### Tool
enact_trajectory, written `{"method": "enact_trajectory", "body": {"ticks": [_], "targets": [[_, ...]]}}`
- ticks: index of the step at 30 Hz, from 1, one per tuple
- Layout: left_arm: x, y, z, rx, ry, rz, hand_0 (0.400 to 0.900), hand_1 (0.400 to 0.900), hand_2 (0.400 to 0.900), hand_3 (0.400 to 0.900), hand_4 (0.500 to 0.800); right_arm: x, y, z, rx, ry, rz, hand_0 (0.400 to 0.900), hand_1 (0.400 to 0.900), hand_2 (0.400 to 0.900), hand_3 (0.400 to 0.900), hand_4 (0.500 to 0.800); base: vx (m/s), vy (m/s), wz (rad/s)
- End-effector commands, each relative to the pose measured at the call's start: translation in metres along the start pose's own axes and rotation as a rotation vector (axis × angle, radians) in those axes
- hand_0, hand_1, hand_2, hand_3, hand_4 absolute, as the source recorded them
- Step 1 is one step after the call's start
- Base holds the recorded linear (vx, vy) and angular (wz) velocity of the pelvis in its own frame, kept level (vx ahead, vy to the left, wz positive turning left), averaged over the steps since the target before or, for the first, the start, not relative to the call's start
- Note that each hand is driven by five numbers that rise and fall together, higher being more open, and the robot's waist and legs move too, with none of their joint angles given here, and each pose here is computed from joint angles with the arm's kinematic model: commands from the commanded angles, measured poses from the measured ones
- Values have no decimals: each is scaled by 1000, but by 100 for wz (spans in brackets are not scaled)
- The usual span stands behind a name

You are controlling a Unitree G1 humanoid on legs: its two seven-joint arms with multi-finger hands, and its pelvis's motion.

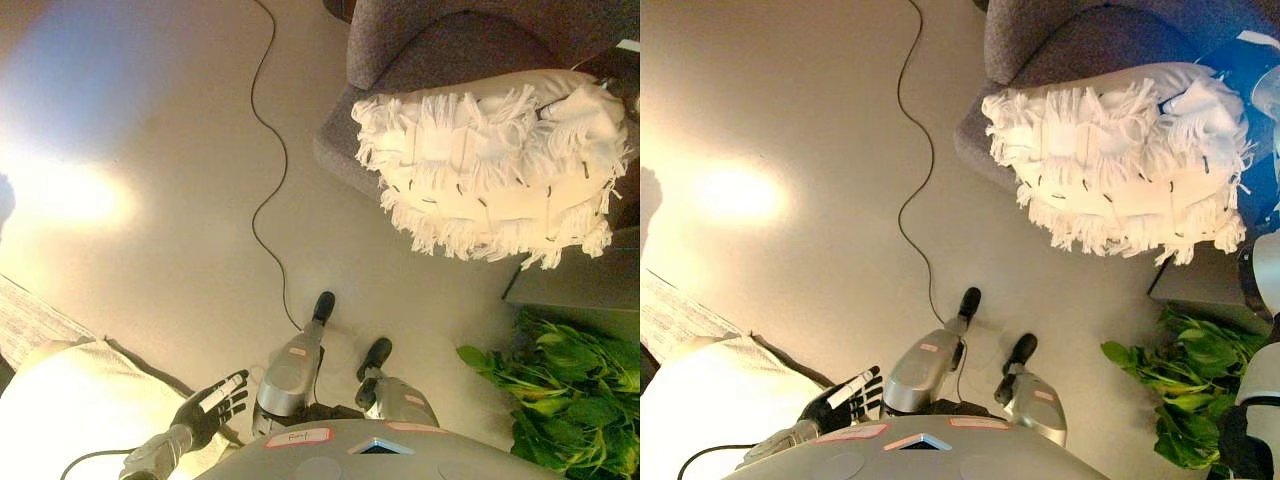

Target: Pick up the pillow and put it on the sofa.

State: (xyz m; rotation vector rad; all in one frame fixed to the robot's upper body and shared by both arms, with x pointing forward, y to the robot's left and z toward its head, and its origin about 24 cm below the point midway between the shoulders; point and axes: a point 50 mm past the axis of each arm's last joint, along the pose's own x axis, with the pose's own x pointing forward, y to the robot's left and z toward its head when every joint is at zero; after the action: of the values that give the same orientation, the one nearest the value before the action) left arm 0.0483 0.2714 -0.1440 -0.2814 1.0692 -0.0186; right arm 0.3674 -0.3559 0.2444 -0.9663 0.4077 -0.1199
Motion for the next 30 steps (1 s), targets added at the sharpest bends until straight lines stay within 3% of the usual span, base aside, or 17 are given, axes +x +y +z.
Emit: {"method": "enact_trajectory", "body": {"ticks": [1, 6, 7, 13, 23, 30], "targets": [[-4, 14, 16, 27, 3, 68, 900, 900, 900, 900, 800, -44, -86, 62, 103, -180, -309, 400, 400, 400, 400, 500, 37, -120, 11], [7, 11, 45, 23, -32, 112, 900, 900, 900, 900, 800, -57, -105, 62, 154, -141, -371, 400, 400, 400, 400, 500, -25, -82, 1], [8, 11, 50, 19, -45, 119, 900, 900, 900, 900, 800, -58, -108, 61, 167, -129, -412, 900, 900, 900, 900, 800, -108, -40, 1], [9, 15, 61, -9, -74, 158, 900, 900, 900, 900, 800, -61, -113, 60, 156, -80, -461, 900, 900, 900, 900, 800, -38, 0, -1], [10, 16, 64, -32, -51, 139, 900, 900, 900, 900, 800, -62, -115, 61, 135, -50, -494, 900, 900, 900, 900, 800, 15, 5, -5], [8, 18, 56, -41, -19, 135, 900, 900, 900, 900, 800, -68, -122, 51, 146, 21, -592, 900, 900, 900, 900, 800, 37, 20, -6]]}}
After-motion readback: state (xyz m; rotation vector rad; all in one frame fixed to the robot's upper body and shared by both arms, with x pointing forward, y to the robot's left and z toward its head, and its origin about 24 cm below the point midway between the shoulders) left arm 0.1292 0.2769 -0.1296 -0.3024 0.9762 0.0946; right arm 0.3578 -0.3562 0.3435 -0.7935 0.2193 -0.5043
